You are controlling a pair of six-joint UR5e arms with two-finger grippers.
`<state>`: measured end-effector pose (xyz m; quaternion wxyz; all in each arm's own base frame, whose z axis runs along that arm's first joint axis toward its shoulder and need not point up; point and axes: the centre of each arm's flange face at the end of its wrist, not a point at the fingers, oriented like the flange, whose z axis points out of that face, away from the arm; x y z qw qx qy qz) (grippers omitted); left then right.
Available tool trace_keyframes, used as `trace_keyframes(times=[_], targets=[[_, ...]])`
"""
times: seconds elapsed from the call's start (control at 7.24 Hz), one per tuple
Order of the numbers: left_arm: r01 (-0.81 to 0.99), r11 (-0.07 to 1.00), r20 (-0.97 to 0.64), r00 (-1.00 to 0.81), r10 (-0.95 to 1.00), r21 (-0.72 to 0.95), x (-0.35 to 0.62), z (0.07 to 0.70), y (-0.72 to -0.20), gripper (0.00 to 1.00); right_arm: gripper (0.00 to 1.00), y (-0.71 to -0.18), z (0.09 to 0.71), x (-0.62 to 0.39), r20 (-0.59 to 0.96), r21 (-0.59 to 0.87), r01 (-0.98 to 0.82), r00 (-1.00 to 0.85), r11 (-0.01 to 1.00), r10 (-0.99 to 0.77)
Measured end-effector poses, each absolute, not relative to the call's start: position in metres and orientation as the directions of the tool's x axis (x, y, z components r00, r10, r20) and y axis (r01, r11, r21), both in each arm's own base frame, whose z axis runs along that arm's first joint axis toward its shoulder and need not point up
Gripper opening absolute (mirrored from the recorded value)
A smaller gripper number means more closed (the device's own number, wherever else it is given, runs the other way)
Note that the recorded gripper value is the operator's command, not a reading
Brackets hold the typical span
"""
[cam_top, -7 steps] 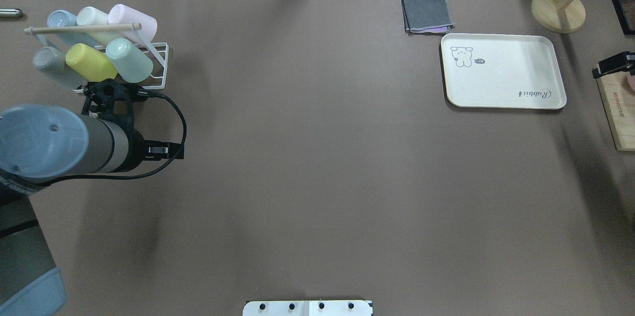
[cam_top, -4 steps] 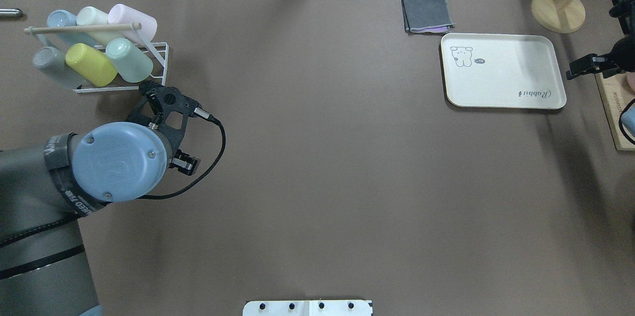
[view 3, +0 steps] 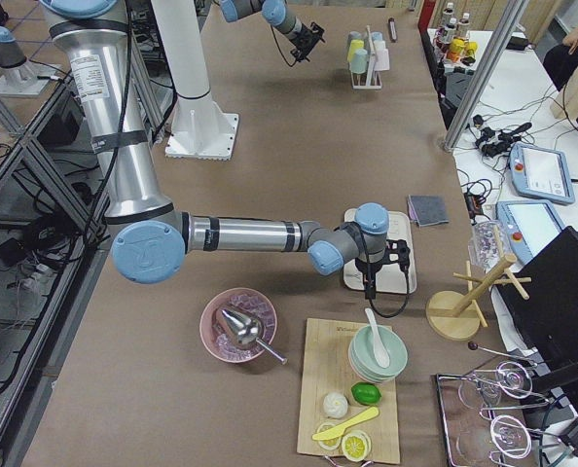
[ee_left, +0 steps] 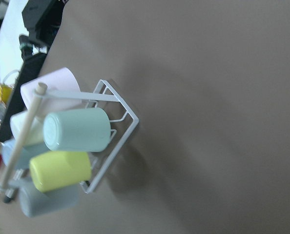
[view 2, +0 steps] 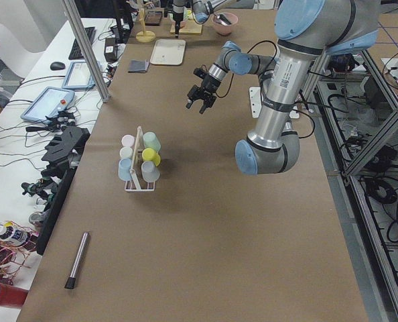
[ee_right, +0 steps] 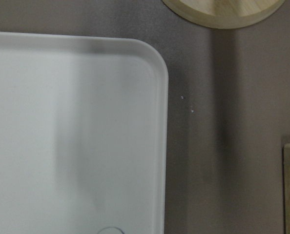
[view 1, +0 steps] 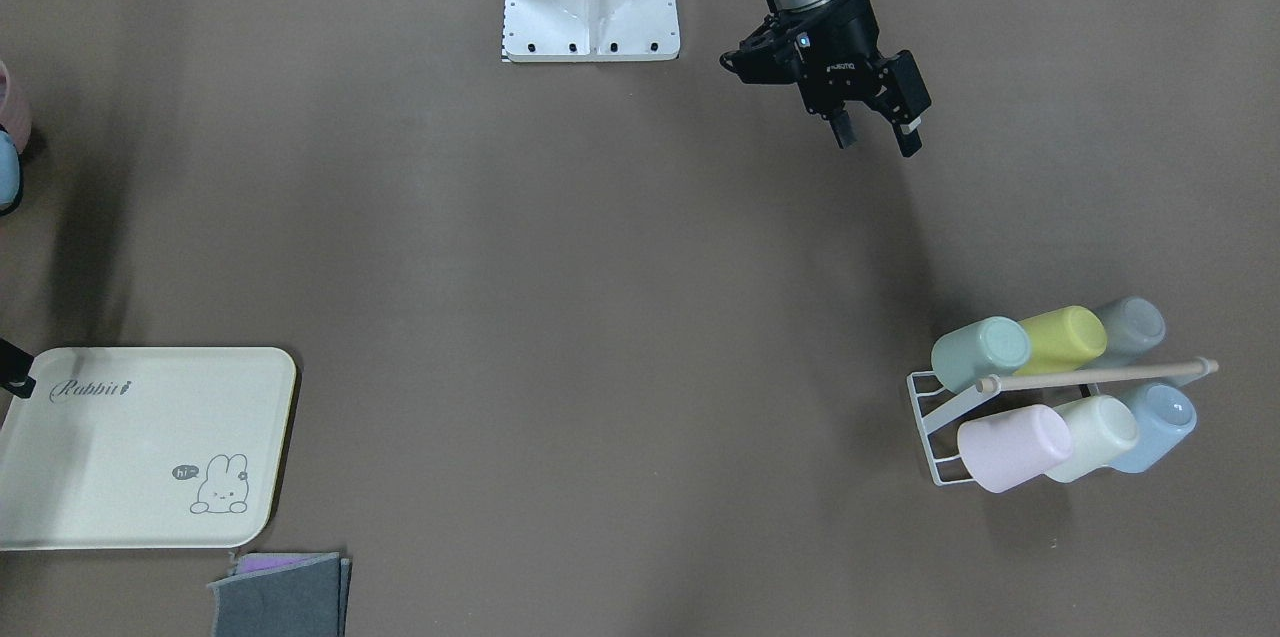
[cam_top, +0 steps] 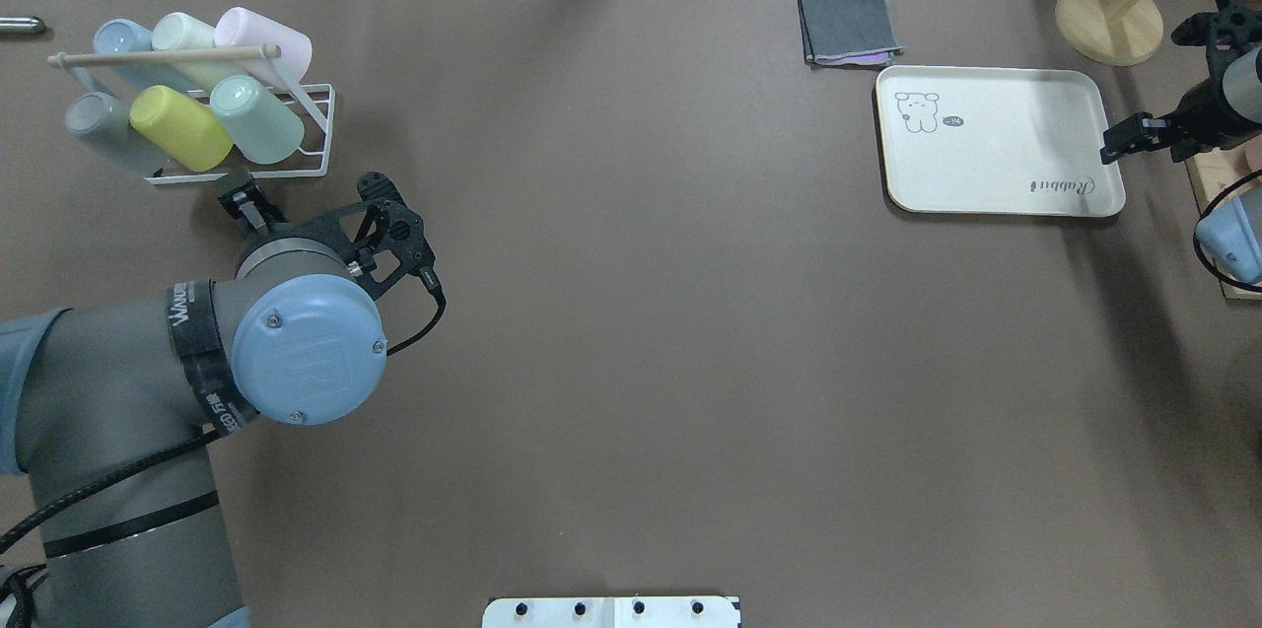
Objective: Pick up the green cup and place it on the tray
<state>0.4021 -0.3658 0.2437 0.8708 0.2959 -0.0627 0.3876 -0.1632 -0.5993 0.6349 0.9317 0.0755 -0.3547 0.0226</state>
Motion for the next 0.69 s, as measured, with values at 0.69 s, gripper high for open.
trace_keyframes(times=[0.69], targets=[[-0.995,0.092,0.743,0.031,0.669,-0.041,0.427,0.279,-0.377,0.97,0.81,-0.61,0.653,-0.173,0.655,0.164,-0.098,0.755,0.982,-0.034]])
